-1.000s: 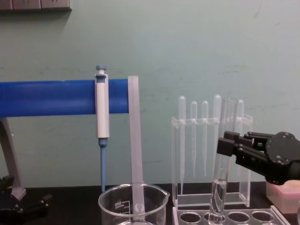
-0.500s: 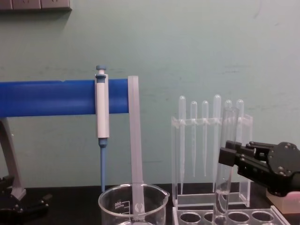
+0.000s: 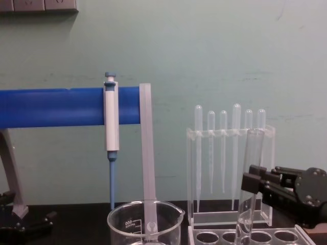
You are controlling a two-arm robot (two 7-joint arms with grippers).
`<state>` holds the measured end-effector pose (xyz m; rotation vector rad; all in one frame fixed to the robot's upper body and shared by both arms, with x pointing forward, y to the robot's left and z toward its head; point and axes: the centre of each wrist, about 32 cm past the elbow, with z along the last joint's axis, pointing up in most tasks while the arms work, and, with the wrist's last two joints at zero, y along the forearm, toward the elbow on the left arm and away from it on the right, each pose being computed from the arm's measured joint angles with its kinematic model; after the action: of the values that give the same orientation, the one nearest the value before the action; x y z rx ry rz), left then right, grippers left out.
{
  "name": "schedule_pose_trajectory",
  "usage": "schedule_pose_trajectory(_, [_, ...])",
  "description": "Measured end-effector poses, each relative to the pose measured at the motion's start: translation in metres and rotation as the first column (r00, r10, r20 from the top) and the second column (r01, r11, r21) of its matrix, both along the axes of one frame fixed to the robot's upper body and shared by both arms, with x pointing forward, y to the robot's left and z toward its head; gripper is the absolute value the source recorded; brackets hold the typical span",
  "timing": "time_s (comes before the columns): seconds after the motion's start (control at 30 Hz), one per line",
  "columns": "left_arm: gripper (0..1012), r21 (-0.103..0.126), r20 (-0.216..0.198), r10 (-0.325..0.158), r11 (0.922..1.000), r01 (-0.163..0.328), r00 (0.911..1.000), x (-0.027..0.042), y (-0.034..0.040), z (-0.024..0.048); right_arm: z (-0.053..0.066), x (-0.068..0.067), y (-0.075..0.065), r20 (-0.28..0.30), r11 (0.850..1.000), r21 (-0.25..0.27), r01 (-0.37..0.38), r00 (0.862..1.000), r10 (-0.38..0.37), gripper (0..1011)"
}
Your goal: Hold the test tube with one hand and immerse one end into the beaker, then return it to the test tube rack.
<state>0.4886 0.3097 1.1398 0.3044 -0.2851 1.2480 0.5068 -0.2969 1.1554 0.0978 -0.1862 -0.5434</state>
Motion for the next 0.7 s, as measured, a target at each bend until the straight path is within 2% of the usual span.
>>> schedule_pose_trajectory(0.43, [1000, 0.0, 0.0, 0.0, 1.0, 0.0, 1.0, 0.0, 0.0, 0.0, -0.01, -0.005, 0.002, -0.005, 1.0, -0.016, -0.004, 1.0, 0.004, 239])
schedule_pose_trajectory(0.7, [1000, 0.0, 0.0, 0.0, 1.0, 0.0, 1.0, 0.0, 0.0, 0.0, -0.012, -0.006, 0.003, 0.0, 0.999, -0.038, -0.004, 1.0, 0.004, 238])
